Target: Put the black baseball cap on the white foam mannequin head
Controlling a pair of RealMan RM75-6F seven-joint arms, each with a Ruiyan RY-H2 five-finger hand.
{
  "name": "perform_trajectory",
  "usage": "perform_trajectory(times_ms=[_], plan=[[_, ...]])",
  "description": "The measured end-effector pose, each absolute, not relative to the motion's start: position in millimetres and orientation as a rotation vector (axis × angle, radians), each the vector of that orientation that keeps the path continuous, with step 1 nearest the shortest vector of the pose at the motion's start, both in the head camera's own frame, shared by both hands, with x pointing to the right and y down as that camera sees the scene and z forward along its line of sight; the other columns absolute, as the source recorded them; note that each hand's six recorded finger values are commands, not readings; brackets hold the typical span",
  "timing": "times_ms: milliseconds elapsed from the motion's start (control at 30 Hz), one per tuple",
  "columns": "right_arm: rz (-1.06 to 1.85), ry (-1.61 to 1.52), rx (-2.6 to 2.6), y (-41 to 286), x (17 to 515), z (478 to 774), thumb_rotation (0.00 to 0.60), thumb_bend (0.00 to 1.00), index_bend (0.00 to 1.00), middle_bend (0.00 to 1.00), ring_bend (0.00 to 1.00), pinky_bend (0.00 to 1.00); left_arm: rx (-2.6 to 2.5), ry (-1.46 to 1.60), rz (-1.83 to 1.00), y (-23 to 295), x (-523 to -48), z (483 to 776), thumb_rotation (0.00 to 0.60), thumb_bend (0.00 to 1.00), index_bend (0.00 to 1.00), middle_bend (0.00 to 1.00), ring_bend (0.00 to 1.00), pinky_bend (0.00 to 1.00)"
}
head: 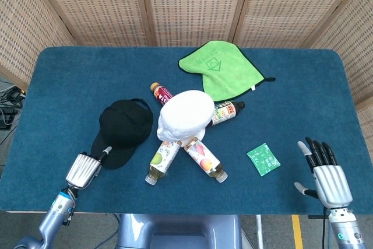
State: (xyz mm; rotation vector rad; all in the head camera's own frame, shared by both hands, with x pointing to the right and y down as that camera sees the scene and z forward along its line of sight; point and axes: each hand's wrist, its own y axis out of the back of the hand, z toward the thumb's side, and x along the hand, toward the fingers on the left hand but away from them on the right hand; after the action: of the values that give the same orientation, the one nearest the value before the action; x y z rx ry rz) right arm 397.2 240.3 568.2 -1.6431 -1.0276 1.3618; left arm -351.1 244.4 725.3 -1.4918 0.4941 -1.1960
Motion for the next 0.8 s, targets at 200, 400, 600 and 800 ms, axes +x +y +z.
perform_trajectory(times_ms=[200,400,600,800], plan=[[1.362,-1.033,-1.644,240,399,568,0.6,0.06,0.05,0.0,0.0,0.0,-1.478,0.495,-1.197,241,-348,731,0.6,0.46,0.24,0.86,0.86,0.79],[1.358,-1.041,-1.642,239,399,567,0.6,0.06,0.05,0.0,0.0,0.0,-1.459,0.486,-1.198,238,-347,736,0.6,0.46,0.29,0.87,0.87,0.79],[1.348,-1.039,-1.642,239,398,567,0.6,0.06,0.05,0.0,0.0,0.0,-1.4,0.498,-1.166,231,-343,734,0.6,0.46,0.37,0.88,0.88,0.8],[1.341,-1.035,-1.643,239,397,568,0.6,0.06,0.05,0.0,0.0,0.0,-1.329,0.495,-1.137,219,-338,734,0.6,0.45,0.46,0.9,0.9,0.81]])
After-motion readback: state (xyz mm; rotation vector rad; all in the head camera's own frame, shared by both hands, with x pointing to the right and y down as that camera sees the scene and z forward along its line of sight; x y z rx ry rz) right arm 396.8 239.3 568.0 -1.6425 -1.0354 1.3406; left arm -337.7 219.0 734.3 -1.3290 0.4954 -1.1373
